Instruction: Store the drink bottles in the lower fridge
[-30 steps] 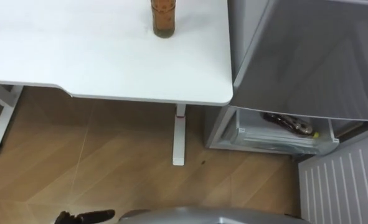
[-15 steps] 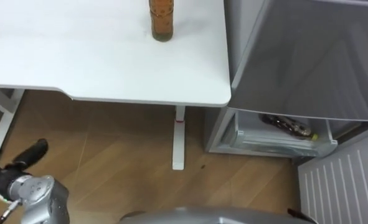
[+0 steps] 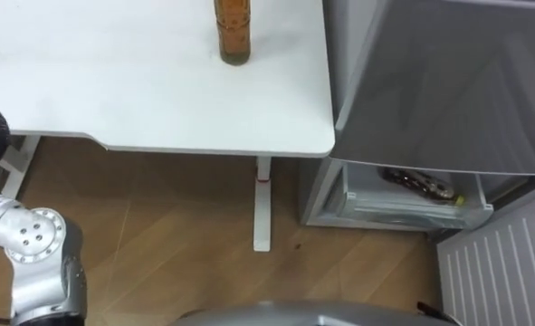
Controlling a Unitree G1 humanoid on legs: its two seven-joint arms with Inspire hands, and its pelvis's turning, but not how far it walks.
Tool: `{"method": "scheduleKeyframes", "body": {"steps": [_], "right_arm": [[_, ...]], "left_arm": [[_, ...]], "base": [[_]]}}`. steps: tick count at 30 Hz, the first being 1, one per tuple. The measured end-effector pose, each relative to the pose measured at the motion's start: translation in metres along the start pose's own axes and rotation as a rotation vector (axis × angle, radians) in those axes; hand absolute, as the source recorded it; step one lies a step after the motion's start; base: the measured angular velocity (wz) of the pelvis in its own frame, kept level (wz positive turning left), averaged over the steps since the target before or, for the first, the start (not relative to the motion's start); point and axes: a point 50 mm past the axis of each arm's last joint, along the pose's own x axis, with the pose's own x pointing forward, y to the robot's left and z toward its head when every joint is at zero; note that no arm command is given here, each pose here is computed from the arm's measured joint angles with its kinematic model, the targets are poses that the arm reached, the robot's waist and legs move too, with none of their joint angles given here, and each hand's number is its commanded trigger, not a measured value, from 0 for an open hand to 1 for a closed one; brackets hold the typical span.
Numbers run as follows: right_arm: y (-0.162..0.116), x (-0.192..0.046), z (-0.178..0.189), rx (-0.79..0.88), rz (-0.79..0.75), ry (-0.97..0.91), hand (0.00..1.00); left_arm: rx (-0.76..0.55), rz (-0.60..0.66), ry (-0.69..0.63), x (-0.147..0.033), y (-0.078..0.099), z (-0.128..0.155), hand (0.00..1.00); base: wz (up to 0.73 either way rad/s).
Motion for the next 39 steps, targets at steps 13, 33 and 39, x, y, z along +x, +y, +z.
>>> {"method": "scheduleKeyframes", "body": {"steps": [13,33,39], "right_arm": [[0.000,0.000,0.000,-0.018,0.007,-0.002,0.00],[-0.004,-0.001,-0.010,-0.082,0.023,0.047,0.00],[-0.004,-0.001,-0.015,-0.120,0.027,0.098,0.00]], "left_arm": [[-0.156,-0.232,-0.066,-0.008,-0.025,0.032,0.00],[-0.175,-0.471,0.282,-0.012,-0.054,-0.023,0.00],[-0.192,-0.526,0.361,-0.009,-0.060,-0.030,0.00]], "base": [[-0.01],[-0.08],[-0.13]]}}
